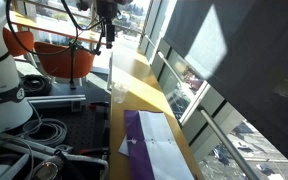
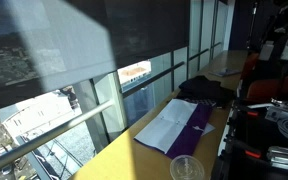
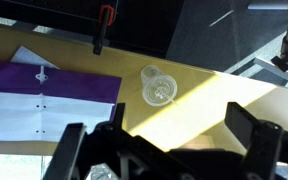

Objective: Close the purple file on the table

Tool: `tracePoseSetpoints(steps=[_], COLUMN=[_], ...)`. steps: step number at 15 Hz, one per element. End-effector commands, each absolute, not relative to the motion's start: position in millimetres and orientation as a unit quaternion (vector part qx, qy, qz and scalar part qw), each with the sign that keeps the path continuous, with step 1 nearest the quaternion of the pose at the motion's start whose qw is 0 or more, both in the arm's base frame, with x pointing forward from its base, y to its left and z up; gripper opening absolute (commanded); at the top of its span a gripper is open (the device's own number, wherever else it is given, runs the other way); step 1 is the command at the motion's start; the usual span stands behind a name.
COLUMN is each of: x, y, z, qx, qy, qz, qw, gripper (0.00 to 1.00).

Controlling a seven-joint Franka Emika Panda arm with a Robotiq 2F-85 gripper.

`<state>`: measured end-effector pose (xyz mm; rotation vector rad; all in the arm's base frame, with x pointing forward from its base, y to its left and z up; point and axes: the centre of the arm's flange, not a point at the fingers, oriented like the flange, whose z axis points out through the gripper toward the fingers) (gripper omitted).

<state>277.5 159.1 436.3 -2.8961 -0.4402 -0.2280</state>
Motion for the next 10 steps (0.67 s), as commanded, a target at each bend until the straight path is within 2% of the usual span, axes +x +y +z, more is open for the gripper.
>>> tracePoseSetpoints(steps=[1, 10], x=[276.5, 275.2], y=[158.2, 156.6], z=[432.0, 422.8], qx=[-0.981, -0.982], qy=[-0.148, -0.147], qz=[-0.072, -0.062], qw=[0.1, 0.097], gripper=[1.0, 1.0])
